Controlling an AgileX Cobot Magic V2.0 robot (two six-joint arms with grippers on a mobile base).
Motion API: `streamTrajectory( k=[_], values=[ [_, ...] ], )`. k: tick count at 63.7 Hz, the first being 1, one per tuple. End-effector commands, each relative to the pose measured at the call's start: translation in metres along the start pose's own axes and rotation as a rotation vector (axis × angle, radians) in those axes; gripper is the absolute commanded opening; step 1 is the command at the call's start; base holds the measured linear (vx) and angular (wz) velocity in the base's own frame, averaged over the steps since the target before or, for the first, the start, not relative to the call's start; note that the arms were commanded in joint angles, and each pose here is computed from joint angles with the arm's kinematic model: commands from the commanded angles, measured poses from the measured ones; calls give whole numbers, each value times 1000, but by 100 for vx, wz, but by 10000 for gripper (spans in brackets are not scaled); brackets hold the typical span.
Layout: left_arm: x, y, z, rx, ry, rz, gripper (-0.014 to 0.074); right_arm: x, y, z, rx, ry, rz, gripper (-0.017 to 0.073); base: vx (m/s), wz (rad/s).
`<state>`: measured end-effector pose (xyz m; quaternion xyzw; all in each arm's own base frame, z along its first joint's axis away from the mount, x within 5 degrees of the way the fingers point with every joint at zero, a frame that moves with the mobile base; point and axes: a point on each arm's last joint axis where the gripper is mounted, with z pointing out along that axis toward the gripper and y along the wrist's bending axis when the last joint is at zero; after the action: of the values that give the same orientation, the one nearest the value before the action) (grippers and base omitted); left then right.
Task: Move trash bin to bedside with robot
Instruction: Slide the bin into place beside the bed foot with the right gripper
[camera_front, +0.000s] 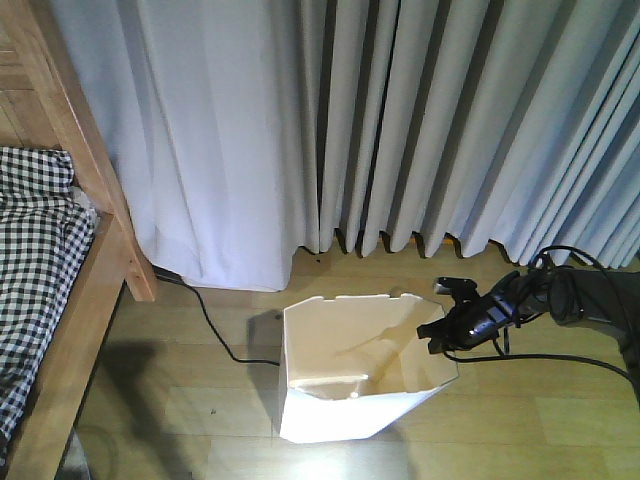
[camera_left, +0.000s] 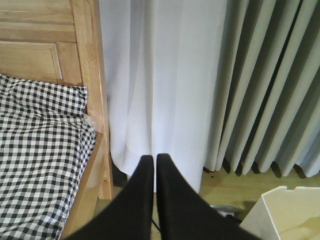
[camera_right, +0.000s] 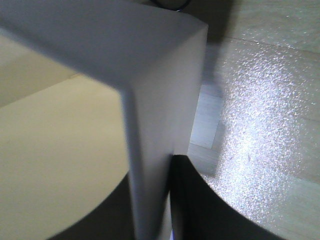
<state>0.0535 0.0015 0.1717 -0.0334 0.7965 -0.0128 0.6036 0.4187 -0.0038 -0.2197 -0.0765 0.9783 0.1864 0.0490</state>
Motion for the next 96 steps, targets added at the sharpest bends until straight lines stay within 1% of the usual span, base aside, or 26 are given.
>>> streamTrajectory(
  k=[1,29,64,74,84,96],
  values=[
    [-5,-1,1,7,-51,-6,-6,-35,13,-37,-92,-60,30,13,0,0],
    [-5,-1,1,7,-51,-6,-6,-36,8,-36,-38,-81,15,46,0,0],
    [-5,-1,1,7,-51,-6,-6,-36,8,-35,-29,-79,14,94,0,0],
    [-5,-1,1,7,-51,-6,-6,-36,7,-35,-25,-73,20,136,0,0],
    [-5,-1,1,7,-51,-6,-6,-35,7,-35,-26,-69,33,202,0,0],
    [-5,-1,1,7,-51,-6,-6,-35,7,-35,-21,-64,33,267,0,0]
  ],
)
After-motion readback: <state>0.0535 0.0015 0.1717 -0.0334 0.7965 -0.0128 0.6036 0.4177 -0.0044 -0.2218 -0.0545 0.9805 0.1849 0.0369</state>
